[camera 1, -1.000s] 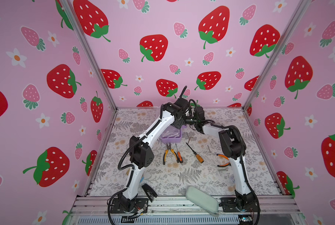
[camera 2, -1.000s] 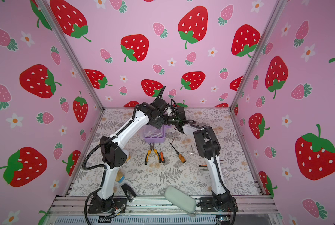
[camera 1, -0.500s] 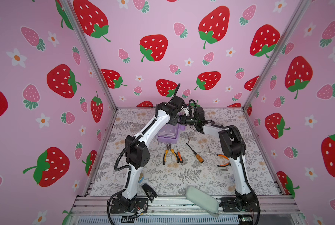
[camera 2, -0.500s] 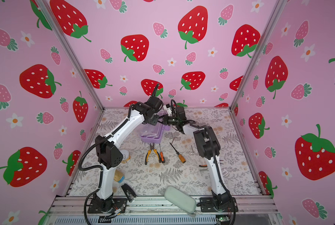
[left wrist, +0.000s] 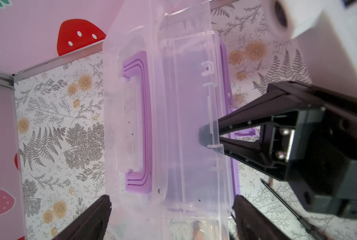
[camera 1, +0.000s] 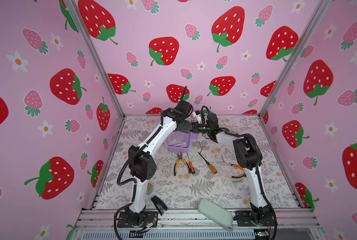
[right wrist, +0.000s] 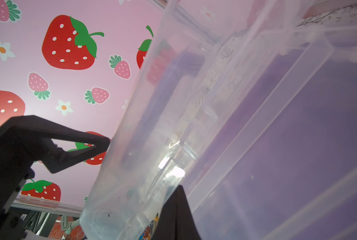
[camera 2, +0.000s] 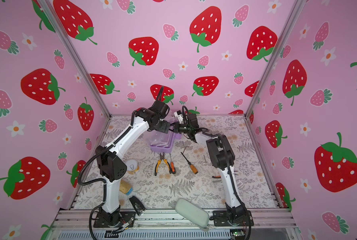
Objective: Pack the tool kit
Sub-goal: 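Lift the clear lid open with the left gripper, swinging it toward the left arm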
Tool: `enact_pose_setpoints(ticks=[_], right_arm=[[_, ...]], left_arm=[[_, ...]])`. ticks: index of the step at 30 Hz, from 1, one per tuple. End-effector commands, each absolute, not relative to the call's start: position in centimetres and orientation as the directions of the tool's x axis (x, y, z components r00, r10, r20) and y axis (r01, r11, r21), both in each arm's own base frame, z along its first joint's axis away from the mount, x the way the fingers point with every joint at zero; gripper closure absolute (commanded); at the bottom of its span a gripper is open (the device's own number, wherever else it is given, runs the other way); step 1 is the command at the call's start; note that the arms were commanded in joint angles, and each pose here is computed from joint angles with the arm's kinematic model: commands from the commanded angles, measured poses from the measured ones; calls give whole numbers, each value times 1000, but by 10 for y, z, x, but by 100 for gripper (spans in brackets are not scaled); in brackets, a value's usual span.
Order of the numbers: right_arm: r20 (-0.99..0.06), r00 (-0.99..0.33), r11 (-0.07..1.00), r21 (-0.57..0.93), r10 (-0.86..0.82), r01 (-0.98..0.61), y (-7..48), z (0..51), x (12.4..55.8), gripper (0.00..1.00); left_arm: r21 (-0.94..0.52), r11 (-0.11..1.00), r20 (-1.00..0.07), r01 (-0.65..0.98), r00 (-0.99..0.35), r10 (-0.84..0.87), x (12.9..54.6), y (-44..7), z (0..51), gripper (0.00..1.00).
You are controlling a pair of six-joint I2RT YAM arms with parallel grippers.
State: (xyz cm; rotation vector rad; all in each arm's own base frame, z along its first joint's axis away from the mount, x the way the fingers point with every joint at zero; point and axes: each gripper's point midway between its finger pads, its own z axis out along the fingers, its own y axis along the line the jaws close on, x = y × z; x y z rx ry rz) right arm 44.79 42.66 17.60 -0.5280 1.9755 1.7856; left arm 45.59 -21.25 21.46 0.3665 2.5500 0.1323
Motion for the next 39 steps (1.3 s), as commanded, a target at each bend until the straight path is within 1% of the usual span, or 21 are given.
enact_pose_setpoints(ticks=[1, 7, 12, 14, 16, 19, 21, 23, 25, 28, 32, 35, 39], right_arm=[[-610, -792, 44, 792, 22, -609, 430, 209, 453, 100], [-622, -782, 32, 783, 30, -621, 432, 219, 456, 100], [-618, -786, 25, 786, 23, -617, 437, 218, 455, 100], [-613, -790, 22, 790, 18, -613, 438, 217, 454, 100], [-616, -788, 18, 788, 16, -616, 440, 218, 453, 100], [-616, -787, 18, 787, 11, -616, 440, 218, 452, 100], [-621, -784, 24, 784, 5, -621, 439, 217, 451, 100], [-622, -783, 39, 783, -3, -621, 437, 213, 450, 100], [-623, -782, 66, 780, -5, -622, 432, 208, 450, 99], [-629, -778, 138, 770, -2, -623, 418, 196, 454, 99], [-631, -775, 298, 734, -34, -610, 399, 166, 463, 99], [-622, -781, 389, 706, -58, -591, 391, 145, 467, 99], [-601, -796, 441, 696, -74, -567, 386, 125, 467, 97]], left_arm=[[210, 942, -493, 260, -805, 332, 440, -207, 222, 1], [297, 920, -442, 255, -817, 370, 438, -196, 204, 0], [332, 915, -446, 229, -817, 366, 447, -193, 202, 0], [340, 915, -449, 216, -818, 360, 450, -192, 201, 4], [347, 916, -448, 202, -822, 351, 452, -189, 199, 12], [343, 923, -458, 172, -827, 325, 455, -185, 201, 20], [334, 931, -469, 145, -831, 298, 456, -179, 203, 24], [321, 940, -482, 113, -835, 265, 459, -172, 207, 25], [296, 951, -503, 84, -833, 230, 460, -166, 212, 27], [224, 973, -538, 53, -826, 169, 462, -160, 219, 30], [103, 994, -577, 39, -812, 91, 463, -157, 230, 33], [49, 998, -594, 30, -802, 54, 461, -154, 237, 35], [-22, 1000, -592, 19, -806, 2, 458, -148, 234, 35]])
